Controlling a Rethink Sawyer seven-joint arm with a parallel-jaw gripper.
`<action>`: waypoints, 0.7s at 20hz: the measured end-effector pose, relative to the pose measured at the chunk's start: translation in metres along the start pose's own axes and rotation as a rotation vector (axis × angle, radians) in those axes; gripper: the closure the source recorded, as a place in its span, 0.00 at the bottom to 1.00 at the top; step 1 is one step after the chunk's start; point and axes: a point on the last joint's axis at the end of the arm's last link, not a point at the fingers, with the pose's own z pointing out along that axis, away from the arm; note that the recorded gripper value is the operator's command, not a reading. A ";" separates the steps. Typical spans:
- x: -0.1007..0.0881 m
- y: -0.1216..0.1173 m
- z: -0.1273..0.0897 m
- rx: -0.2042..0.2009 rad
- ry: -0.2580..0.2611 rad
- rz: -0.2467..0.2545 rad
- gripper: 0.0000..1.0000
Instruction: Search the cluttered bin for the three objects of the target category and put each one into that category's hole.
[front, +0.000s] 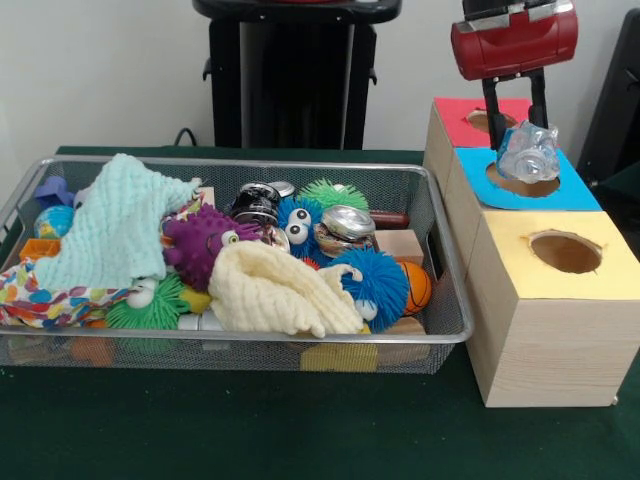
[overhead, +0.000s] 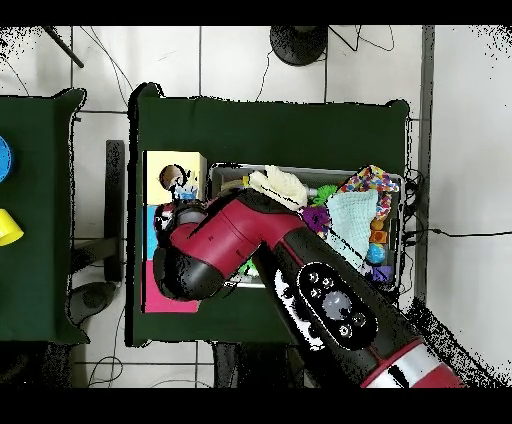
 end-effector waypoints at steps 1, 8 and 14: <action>-0.002 -0.001 0.001 -0.002 -0.001 -0.006 1.00; -0.020 -0.007 0.016 -0.007 0.001 -0.078 1.00; -0.032 0.004 0.033 0.011 0.009 -0.106 1.00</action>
